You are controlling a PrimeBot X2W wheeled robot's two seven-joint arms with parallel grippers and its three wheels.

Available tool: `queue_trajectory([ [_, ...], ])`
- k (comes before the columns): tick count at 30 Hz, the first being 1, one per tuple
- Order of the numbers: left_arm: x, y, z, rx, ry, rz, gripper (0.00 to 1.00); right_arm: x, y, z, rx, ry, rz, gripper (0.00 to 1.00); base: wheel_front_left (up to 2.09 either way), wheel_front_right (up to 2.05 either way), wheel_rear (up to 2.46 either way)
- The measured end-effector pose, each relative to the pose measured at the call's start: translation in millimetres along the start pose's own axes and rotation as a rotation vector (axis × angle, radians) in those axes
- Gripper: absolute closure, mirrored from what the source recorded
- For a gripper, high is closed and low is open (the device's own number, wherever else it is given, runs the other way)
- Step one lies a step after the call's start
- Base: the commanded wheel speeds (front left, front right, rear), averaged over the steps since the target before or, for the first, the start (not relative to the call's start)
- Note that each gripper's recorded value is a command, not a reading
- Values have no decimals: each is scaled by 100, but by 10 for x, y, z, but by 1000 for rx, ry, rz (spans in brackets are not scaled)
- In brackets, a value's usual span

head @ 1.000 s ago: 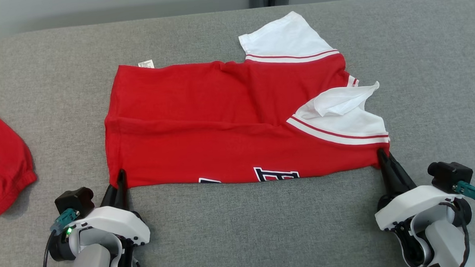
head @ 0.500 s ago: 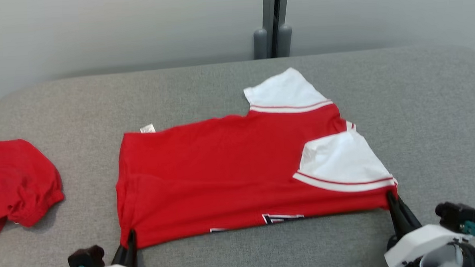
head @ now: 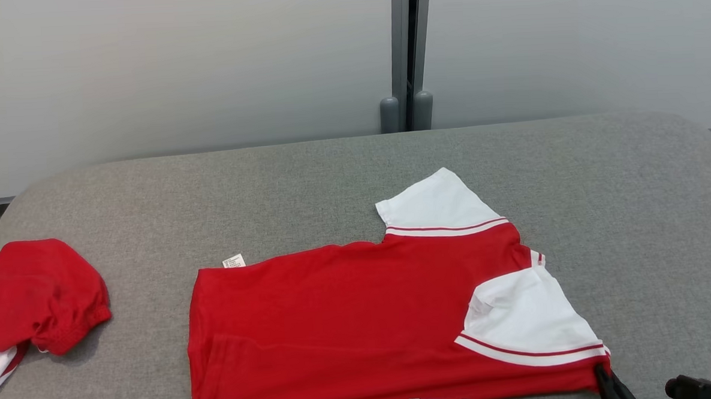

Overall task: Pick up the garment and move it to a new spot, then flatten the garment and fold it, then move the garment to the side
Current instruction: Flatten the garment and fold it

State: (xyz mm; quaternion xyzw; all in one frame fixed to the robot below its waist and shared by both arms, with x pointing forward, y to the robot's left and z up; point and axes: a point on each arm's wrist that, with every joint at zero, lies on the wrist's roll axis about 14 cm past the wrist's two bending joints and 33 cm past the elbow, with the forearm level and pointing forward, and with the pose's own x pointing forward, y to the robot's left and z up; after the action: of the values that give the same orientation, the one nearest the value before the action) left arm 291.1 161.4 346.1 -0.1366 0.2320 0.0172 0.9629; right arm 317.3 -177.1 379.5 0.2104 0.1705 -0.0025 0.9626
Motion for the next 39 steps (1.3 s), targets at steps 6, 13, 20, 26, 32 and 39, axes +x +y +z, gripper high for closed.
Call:
queue_trajectory([
  [6,198,-29,371,52,-91,15,0,214,0,336,-69,-74,7,0,0,0,0],
  [13,775,-49,861,138,-117,4,0,723,341,727,-196,-134,105,0,0,0,0],
  [20,1193,-67,1015,174,-12,7,0,1072,599,849,-256,-128,174,0,0,0,0],
  [26,1434,-85,962,182,81,5,19,1272,696,795,-281,-89,206,0,0,0,0],
  [32,1520,-76,846,189,134,1,100,1400,668,755,-277,-58,205,0,0,0,0],
  [39,1563,-109,879,194,88,-11,100,1707,798,927,-327,-22,233,0,0,0,0],
])
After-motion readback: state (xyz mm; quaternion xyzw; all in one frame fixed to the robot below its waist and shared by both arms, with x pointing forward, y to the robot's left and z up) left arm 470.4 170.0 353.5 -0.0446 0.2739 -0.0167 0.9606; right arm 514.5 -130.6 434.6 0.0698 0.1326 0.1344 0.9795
